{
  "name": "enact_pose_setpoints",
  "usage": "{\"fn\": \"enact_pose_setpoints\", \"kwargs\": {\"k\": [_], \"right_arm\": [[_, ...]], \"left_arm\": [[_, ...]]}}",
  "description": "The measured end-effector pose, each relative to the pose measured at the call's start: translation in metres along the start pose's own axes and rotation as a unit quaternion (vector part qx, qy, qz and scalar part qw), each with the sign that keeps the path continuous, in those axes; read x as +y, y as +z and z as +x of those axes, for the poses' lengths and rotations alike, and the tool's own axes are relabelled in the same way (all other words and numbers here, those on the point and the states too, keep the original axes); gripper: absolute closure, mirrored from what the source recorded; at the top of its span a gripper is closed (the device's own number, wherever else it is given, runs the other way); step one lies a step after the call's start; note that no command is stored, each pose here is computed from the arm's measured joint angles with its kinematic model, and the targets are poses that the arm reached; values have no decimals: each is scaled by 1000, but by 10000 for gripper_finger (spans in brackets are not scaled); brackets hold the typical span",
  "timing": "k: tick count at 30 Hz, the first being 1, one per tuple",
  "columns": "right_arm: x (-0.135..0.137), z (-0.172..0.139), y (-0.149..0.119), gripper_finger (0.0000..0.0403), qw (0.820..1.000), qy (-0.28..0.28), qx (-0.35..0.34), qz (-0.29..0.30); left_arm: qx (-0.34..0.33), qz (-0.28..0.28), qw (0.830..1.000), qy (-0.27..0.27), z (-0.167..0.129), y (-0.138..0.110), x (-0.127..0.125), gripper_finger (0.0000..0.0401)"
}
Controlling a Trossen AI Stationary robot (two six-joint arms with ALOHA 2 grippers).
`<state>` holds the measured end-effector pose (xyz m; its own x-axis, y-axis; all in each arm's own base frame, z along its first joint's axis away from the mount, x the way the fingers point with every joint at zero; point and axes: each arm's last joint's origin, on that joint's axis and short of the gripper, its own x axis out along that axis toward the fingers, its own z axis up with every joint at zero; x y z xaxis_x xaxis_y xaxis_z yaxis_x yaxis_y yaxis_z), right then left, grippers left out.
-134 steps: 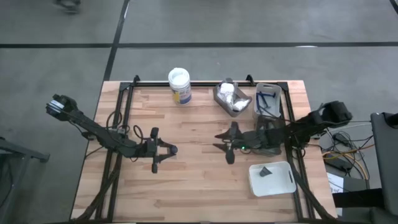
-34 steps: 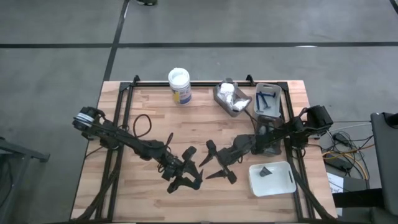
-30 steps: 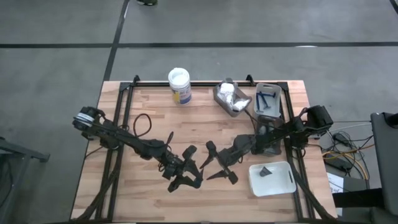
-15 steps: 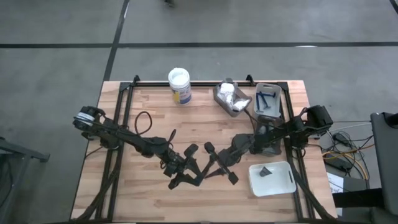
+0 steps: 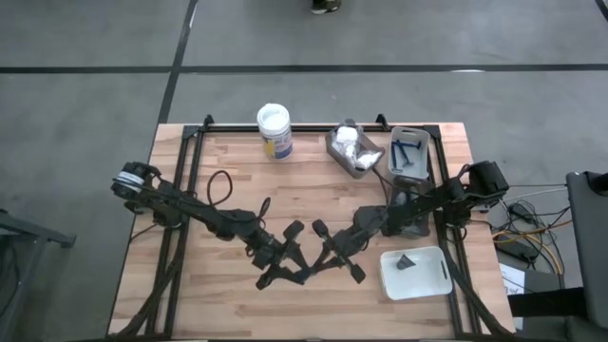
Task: Pick & Place Travel size toiletries
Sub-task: Put the blue shave cream into the white bin
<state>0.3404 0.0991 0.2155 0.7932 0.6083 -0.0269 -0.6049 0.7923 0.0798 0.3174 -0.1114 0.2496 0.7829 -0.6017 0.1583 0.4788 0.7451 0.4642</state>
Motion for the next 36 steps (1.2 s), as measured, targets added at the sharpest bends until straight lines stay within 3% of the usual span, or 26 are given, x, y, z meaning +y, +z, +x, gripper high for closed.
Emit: {"fn": "enact_pose_setpoints", "kwargs": {"k": [9,19,25,36], "right_arm": [[0,0,-4,390,1000,-4,17,17],[-1,0,-5,392,999,-9,24,25],[-1,0,-7,393,999,-10,35,30],[-3,-2,-16,392,995,-34,76,54]], "left_arm": [[25,-52,998,-4,-1,-4,-1,239],[86,-102,991,20,-2,-10,-1,158],[118,-140,983,15,-8,7,4,127],[169,-213,962,9,-33,35,7,126]]}}
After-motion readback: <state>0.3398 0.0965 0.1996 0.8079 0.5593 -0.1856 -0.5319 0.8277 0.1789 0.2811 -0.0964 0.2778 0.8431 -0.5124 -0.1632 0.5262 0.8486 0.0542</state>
